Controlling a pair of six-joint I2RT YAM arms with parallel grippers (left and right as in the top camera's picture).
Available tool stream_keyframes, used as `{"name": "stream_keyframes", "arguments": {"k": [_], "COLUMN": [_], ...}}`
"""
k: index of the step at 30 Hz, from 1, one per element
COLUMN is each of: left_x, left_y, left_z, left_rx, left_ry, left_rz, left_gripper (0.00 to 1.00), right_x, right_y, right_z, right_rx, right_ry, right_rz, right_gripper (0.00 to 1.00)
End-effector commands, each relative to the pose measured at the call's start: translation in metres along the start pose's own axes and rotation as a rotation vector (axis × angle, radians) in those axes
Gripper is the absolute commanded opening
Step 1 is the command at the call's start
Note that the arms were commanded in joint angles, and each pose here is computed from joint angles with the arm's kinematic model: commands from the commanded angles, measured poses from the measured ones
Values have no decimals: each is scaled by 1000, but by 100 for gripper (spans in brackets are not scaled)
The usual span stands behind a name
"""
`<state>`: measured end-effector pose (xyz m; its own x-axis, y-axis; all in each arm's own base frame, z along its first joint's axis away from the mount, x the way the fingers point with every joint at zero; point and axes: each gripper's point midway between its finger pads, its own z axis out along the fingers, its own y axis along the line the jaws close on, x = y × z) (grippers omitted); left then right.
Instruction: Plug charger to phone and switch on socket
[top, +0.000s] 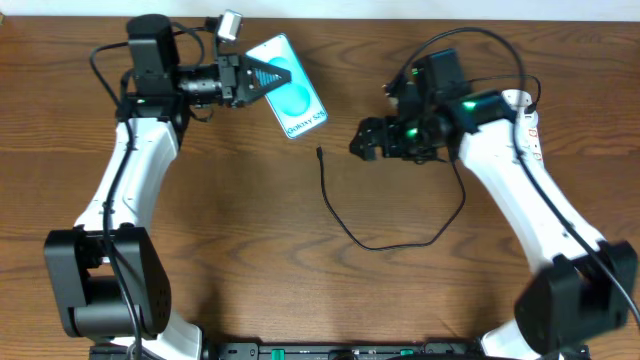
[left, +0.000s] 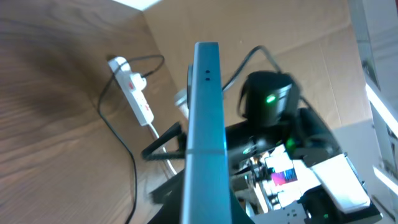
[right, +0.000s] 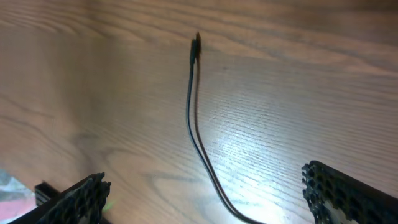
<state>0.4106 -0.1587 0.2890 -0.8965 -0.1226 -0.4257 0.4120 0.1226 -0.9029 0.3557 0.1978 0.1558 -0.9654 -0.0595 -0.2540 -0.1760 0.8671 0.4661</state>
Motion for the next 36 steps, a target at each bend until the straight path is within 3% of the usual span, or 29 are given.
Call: {"name": "stream_keyframes", "arguments": {"k": [1, 7, 17, 36], "left_x": [-12, -19, -25, -25], "left_y": [-8, -5, -1, -2], "left_z": [-22, -45, -62, -62], "left_rx": [-16, -25, -42, -39], "left_ry": [-50, -89, -126, -123], "left_rz": [19, 15, 2, 2], "left_gripper": [7, 7, 7, 7], "right_x": [3, 10, 22, 11], "right_y": [4, 12, -5, 1], "right_z": [28, 69, 107, 107], "right_rx": [12, 20, 205, 223], "right_ry": [42, 89, 94, 79], "right_rz": [37, 60, 145, 151], "right_gripper": [99, 94, 88, 86]}}
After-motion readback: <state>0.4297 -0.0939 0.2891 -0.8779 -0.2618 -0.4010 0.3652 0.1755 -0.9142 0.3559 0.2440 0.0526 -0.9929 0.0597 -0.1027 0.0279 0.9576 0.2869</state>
